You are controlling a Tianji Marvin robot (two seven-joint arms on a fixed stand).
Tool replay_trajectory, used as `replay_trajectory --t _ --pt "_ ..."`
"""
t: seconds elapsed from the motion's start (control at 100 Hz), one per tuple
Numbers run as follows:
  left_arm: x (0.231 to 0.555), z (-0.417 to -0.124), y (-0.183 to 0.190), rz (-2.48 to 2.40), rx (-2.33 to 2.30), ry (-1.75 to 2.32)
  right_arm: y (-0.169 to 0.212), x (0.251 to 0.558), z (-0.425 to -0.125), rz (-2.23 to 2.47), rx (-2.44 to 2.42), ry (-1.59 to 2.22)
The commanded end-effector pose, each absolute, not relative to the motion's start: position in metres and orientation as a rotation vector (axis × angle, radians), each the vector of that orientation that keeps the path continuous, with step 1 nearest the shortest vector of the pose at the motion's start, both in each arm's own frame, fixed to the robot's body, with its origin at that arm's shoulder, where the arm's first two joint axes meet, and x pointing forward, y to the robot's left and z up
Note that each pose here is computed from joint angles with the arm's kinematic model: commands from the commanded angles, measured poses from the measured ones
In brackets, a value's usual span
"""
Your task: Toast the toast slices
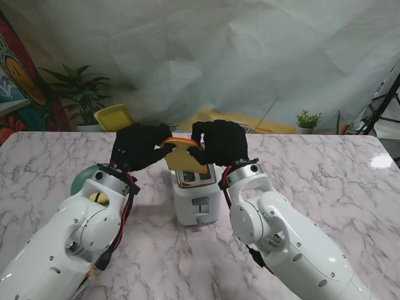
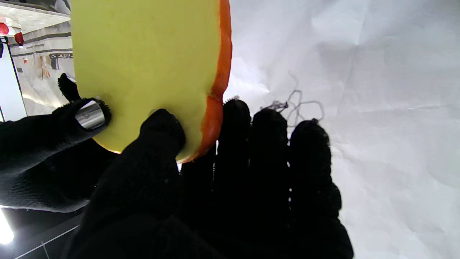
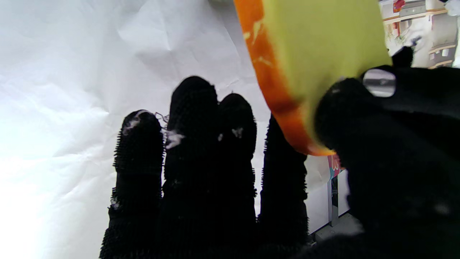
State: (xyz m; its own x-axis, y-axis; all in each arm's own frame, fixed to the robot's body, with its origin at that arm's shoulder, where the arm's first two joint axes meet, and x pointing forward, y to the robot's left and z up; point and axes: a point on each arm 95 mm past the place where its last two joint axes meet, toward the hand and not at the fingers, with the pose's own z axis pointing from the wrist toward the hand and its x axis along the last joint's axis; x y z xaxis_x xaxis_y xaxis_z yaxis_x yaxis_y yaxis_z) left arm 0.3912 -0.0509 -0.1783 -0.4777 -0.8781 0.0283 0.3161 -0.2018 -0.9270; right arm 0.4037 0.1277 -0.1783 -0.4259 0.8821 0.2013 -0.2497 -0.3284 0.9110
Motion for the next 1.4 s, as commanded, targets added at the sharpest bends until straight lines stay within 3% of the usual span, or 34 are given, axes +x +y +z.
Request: replay_trajectory --t 0.0,0.93,1.39 --pt "0.394 -0.18 -0.052 -1.796 -0.735 1.204 0.127 0.403 -0.179 1.847 0.965 1.081" --pt "0.395 -0.179 -0.064 -1.893 -0.663 1.193 0.132 0.409 -0.174 1.792 1.049 1.19" --pt "0.409 -0.192 -0.045 -1.842 -0.684 1.13 0.115 0.403 -0.152 1.738 0.996 1.272"
